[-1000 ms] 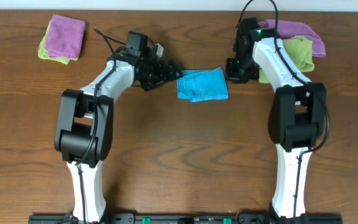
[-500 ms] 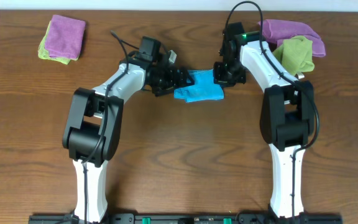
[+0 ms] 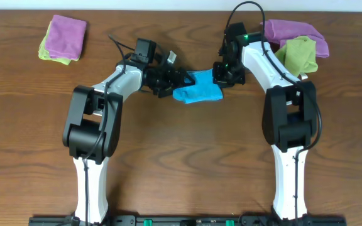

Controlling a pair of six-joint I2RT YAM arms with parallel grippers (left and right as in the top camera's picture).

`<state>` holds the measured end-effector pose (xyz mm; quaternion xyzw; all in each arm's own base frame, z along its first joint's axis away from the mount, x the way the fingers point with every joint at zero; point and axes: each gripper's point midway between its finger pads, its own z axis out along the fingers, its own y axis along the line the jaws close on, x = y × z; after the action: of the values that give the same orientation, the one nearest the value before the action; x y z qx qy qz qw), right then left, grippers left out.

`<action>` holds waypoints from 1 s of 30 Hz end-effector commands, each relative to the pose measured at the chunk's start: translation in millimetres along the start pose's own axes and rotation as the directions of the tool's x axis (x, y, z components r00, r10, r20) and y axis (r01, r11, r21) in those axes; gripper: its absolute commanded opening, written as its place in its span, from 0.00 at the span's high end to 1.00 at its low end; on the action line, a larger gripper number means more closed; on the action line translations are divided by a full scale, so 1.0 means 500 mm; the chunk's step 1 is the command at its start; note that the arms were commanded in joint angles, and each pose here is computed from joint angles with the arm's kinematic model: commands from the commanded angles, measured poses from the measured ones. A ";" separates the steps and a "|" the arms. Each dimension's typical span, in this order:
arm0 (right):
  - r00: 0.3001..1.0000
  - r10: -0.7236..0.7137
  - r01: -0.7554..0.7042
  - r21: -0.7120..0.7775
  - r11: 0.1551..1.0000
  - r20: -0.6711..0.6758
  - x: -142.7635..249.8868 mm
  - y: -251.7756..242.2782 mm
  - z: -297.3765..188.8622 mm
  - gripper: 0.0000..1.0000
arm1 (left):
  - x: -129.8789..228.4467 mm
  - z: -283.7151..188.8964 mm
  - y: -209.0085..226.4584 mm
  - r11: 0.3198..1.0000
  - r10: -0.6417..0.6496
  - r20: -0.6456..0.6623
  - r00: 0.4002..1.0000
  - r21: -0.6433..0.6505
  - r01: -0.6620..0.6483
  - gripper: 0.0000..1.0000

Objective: Fold the cloth
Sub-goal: 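Grasp the folded blue cloth with both grippers from either side, then carry the folded blue cloth with the left gripper to the top-left cloth stack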

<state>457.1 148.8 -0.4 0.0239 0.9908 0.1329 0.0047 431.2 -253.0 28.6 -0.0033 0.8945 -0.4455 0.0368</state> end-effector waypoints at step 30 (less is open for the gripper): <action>0.992 0.058 -0.058 -0.006 0.998 0.112 -0.027 -0.069 -0.181 0.99 | -0.378 -0.786 0.129 0.976 -0.182 0.819 0.545 0.082 0.202 0.94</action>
<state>463.9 89.4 66.7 0.0706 0.9876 0.1339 0.0411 595.6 81.2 240.9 -0.2706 0.7799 -0.3897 0.4083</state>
